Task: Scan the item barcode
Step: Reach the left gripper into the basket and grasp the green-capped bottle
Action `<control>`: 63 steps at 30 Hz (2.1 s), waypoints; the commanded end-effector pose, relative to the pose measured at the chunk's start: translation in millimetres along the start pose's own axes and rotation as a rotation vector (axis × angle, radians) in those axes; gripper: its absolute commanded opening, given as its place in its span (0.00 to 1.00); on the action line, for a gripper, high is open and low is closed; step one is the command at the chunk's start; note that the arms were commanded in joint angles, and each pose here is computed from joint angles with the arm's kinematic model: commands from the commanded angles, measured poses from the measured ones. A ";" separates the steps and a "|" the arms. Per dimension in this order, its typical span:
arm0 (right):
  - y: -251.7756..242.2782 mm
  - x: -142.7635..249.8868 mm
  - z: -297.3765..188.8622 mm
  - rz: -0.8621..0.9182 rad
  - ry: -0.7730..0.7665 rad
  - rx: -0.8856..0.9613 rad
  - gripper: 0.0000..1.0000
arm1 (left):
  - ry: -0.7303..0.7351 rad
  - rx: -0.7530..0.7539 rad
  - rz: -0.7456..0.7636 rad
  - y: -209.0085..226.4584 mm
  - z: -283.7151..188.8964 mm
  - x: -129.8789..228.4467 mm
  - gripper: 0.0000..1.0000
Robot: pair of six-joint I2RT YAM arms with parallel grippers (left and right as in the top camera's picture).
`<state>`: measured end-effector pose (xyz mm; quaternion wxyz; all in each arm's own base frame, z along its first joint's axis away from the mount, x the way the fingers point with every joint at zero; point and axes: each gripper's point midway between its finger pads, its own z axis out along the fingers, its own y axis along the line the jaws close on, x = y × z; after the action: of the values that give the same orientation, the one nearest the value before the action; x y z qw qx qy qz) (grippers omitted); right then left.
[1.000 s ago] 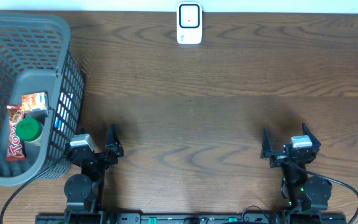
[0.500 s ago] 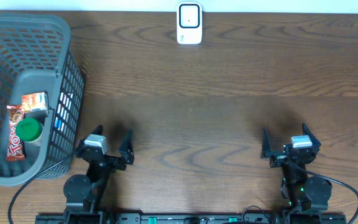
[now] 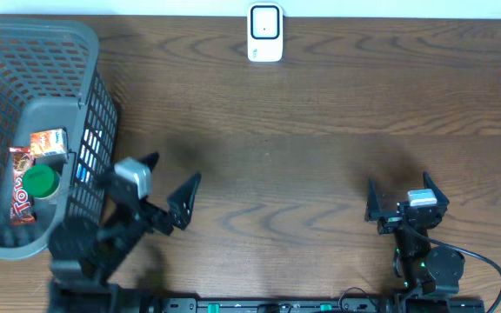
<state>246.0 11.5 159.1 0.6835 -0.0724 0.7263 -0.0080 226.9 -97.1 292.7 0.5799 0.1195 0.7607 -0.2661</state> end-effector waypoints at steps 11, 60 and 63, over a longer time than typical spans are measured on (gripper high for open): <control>1.3 0.1 -0.1 0.010 -0.001 -0.003 0.99 | 0.190 -0.054 0.049 -9.7 -2.3 -90.9 0.87; 1.3 0.1 -0.1 0.010 -0.001 -0.003 0.99 | 0.487 -1.476 -1.322 344.2 -121.3 116.0 0.88; 1.3 0.1 -0.1 0.010 -0.001 -0.003 0.99 | 0.489 -1.474 -1.322 343.8 -120.8 116.0 0.88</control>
<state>246.0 11.5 159.2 0.6836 -0.0724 0.7262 -0.0080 264.8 239.2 116.8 0.0810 -0.6566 0.7493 0.0296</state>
